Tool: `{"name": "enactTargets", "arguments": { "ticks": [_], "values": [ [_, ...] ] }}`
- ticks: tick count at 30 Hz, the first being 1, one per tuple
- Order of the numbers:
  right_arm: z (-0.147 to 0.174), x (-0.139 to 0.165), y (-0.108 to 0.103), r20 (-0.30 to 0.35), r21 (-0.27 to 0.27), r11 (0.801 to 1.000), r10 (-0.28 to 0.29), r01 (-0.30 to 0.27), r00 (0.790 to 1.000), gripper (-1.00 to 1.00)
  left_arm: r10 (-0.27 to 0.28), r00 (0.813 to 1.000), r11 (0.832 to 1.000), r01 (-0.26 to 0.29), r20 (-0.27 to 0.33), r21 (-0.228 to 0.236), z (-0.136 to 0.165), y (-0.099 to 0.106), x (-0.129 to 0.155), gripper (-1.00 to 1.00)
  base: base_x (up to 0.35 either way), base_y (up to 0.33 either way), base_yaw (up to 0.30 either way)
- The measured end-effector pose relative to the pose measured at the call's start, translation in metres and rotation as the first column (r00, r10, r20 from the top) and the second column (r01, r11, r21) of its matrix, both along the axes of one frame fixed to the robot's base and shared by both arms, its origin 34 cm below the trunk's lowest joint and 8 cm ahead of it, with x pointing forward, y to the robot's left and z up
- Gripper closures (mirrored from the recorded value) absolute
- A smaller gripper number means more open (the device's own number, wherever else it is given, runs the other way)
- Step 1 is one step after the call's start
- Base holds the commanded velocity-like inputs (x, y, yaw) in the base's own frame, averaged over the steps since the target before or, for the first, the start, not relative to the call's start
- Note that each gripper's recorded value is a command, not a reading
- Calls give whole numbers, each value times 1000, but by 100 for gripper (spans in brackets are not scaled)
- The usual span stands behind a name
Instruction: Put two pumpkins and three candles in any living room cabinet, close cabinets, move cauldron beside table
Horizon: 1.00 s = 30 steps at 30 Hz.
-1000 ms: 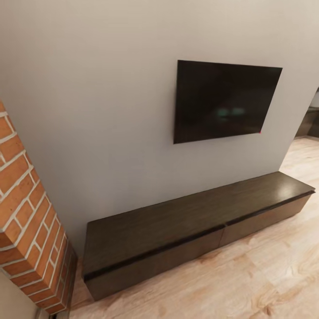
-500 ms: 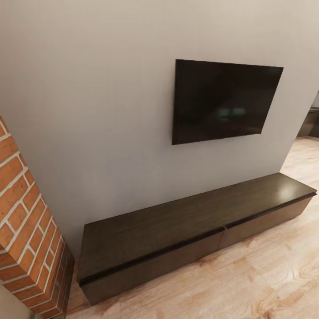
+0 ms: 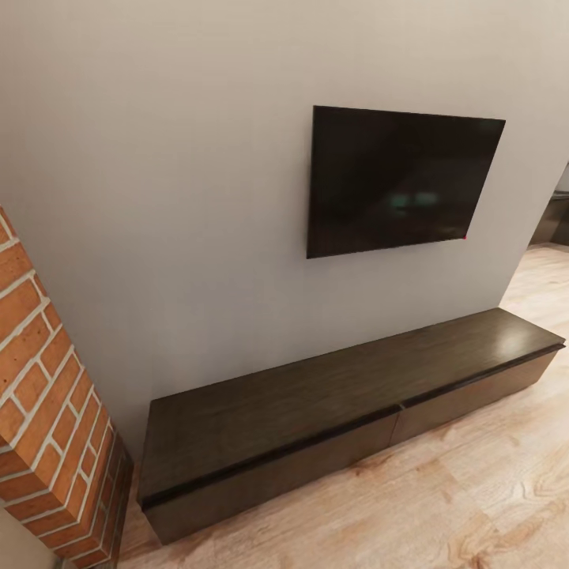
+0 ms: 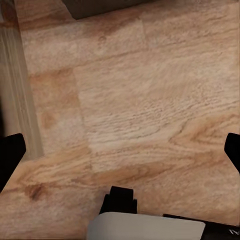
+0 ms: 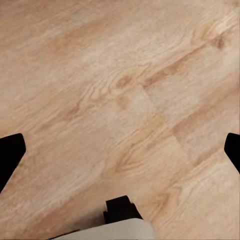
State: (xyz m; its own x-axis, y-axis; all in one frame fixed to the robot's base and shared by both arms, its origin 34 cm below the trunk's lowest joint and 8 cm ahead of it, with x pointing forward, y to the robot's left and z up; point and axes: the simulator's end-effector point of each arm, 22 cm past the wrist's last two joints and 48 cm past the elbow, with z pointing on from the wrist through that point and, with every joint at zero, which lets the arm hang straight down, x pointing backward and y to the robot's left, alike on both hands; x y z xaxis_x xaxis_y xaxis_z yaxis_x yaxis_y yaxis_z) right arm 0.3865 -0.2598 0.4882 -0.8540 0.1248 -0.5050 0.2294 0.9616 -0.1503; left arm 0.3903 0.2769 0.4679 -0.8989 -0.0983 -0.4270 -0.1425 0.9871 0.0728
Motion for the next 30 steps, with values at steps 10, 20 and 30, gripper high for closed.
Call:
{"name": "enactTargets", "arguments": {
  "ticks": [10,20,30],
  "values": [
    [62,116,94,64,281,954,88,-102,994,-100,32,997,999,-31,72,-12,17,-1,50,-100,0,0,0],
    [109,196,148,92,630,774,-2,-57,996,-100,19,974,996,2,224,-94,50,-20,109,-100,0,0,0],
    [146,250,150,110,781,624,-108,-19,988,-100,5,893,984,75,450,-160,122,-47,128,-100,0,0,0]
  ]
}}
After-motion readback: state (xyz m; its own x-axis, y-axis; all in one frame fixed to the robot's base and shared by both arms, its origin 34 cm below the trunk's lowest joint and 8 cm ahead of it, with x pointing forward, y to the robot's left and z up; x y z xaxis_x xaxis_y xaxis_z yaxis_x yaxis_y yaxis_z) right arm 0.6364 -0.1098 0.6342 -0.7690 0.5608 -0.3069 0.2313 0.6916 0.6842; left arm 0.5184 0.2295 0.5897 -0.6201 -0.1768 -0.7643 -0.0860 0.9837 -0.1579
